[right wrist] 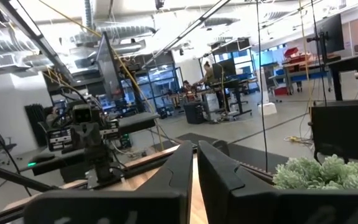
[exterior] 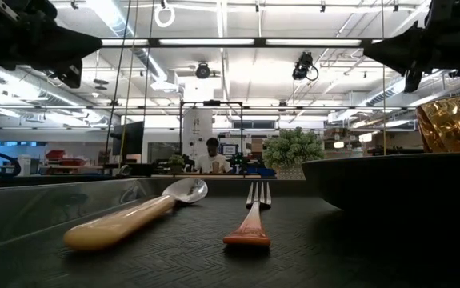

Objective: Pick and place plate/cup/fork/spoon on tray
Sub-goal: Return to Home Position

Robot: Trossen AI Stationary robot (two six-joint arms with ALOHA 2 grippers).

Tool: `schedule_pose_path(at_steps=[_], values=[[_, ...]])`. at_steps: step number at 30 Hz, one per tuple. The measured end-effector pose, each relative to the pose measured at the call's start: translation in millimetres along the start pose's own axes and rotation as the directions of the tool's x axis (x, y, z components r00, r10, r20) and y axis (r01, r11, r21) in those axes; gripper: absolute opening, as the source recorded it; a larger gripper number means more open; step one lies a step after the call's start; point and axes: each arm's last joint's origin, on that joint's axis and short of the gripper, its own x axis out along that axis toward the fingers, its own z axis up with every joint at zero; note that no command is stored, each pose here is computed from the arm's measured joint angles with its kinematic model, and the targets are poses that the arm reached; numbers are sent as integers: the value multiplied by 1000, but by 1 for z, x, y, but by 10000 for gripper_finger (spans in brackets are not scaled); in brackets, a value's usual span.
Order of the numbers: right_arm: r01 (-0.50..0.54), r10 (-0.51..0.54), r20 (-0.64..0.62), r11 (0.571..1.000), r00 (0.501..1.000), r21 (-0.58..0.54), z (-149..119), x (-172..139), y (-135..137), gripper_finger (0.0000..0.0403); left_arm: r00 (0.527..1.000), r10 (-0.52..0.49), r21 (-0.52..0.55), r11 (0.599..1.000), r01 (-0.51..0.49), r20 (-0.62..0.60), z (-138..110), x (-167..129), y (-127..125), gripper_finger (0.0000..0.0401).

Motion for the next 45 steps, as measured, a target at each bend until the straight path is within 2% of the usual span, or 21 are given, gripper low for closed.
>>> schedule_pose_path(at_steps=[4,7,14,17,24,45], values=[[-1,1,0,1000,1000,-1,0,0,0,29,1000,-4,0,1000,4,27,2,-9,2,3],[-2,2,0,1000,1000,-2,0,0,0,29,1000,-14,9,1000,14,-1,-1,-10,2,3],[-1,1,4,1000,1000,0,1,0,0,31,992,-125,31,992,125,10,1,-10,-3,3],[1,-1,6,1000,1000,1,1,0,0,30,993,-119,36,992,118,9,0,-10,-3,13],[1,-1,6,1000,1000,1,1,0,0,29,993,-115,-86,990,114,-4,-1,-9,-3,38],[1,-1,6,1000,1000,1,1,0,0,29,993,-114,-82,990,114,-4,-1,-9,-3,32]])
